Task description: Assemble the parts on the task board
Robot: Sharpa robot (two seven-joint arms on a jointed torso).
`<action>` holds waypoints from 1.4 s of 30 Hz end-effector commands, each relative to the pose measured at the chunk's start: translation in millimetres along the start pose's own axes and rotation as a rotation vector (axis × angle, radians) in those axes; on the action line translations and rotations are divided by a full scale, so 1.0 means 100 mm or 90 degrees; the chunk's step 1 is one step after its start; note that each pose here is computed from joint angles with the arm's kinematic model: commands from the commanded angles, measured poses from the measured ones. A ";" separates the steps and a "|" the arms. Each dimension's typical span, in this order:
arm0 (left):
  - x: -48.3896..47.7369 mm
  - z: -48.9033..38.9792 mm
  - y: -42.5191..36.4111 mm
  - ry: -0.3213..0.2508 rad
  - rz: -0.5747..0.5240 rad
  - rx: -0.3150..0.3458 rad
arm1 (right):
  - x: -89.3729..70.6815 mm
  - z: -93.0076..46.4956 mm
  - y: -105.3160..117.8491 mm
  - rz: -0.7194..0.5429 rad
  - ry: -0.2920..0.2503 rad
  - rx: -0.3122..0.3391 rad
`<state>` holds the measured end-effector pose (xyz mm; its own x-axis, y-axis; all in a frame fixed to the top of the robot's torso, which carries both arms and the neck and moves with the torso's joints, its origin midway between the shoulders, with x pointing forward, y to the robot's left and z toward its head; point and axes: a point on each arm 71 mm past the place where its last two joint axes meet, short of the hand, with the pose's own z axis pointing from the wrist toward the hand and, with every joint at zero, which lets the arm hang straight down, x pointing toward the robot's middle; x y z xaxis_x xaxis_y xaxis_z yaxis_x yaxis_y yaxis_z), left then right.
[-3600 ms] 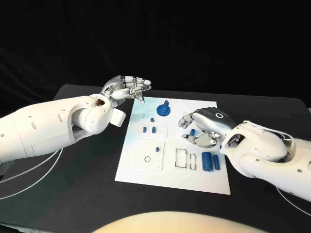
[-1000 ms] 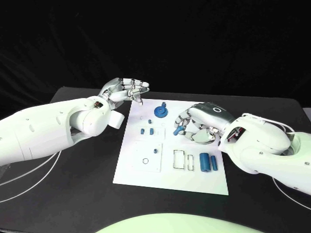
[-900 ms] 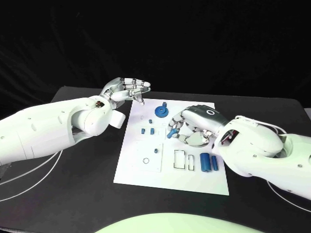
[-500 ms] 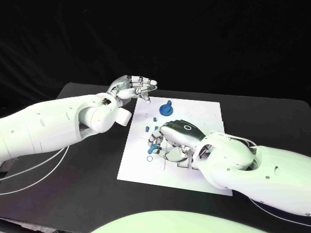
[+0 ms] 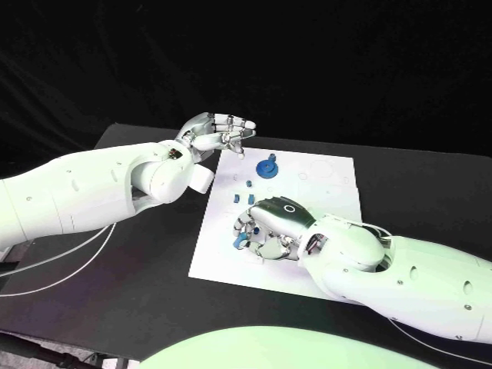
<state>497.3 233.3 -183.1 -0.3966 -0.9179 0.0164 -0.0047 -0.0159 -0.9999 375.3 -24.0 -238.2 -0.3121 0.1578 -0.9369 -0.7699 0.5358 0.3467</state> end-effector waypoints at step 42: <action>0.007 -0.002 -0.008 0.010 -0.006 0.002 | 0.14 0.08 0.03 -0.070 0.045 0.012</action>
<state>497.3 234.9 -183.3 -0.3955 -0.9183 0.0159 -0.0061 -0.0147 -0.9999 373.1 -13.9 -249.8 -0.2767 0.0493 -0.9597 -0.7900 0.5570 0.2564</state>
